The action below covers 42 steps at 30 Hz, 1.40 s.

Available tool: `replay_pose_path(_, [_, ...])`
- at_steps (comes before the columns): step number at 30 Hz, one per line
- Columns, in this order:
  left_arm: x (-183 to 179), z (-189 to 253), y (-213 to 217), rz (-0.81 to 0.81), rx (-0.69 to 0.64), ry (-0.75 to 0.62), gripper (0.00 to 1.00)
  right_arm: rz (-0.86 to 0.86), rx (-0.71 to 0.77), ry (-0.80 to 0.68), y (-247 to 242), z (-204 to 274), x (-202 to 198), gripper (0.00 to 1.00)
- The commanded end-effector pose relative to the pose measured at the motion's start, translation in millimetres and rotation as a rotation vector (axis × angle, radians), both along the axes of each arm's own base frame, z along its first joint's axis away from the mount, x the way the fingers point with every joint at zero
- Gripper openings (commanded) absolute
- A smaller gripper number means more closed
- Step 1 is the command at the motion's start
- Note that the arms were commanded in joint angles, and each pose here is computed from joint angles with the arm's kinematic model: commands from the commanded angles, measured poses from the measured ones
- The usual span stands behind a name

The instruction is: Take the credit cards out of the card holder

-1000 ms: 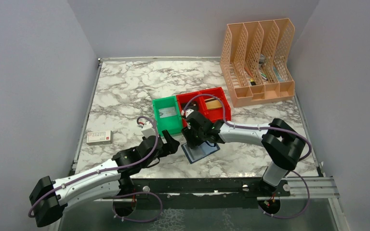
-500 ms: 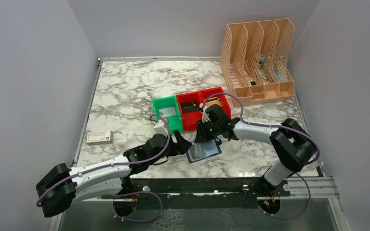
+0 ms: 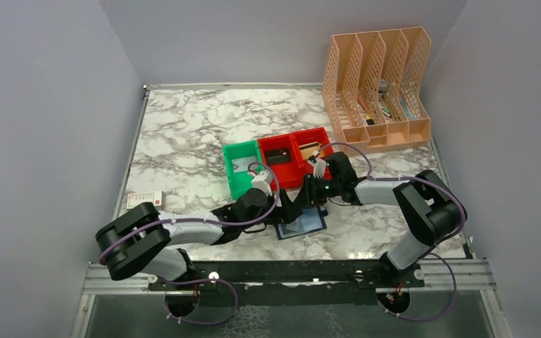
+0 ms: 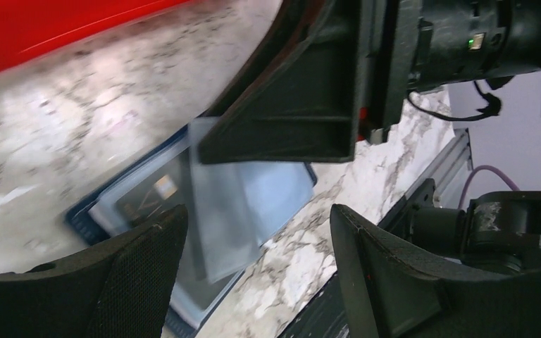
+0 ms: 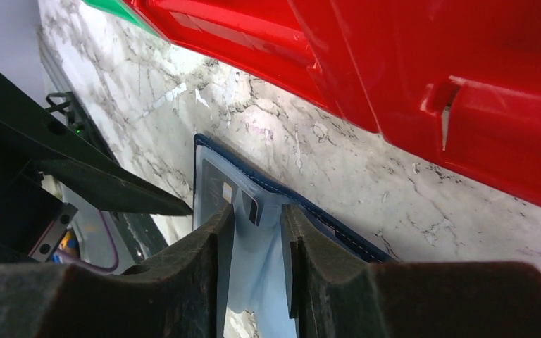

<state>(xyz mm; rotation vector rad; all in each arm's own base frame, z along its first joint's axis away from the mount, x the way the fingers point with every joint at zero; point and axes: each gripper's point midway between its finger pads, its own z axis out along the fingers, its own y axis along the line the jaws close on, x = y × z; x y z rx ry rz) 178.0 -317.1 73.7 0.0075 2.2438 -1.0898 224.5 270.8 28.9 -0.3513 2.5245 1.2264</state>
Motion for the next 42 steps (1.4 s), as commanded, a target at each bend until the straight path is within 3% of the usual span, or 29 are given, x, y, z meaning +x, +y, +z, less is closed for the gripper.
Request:
replay_pose_path(1, [3, 27, -37, -0.096, -0.113, -0.056, 0.77, 0.026, 0.056, 0.028, 2, 1, -6, 0.32])
replay_pose_path(11, [4, 0, -30, -0.032, -0.076, 0.006, 0.76, 0.021, 0.063, 0.034, -2, -1, -7, 0.32])
replay_pose_path(24, [0, -2, -15, 0.013, -0.067, -0.002, 0.76, 0.016, 0.068, 0.04, -4, -2, -8, 0.32])
replay_pose_path(36, [-11, -17, -38, -0.092, -0.031, 0.05, 0.76, 0.016, 0.082, 0.044, -2, 2, -8, 0.31])
replay_pose_path(42, [-12, -6, -59, -0.14, -0.05, 0.024, 0.76, 0.037, 0.119, 0.001, 1, 24, -6, 0.42])
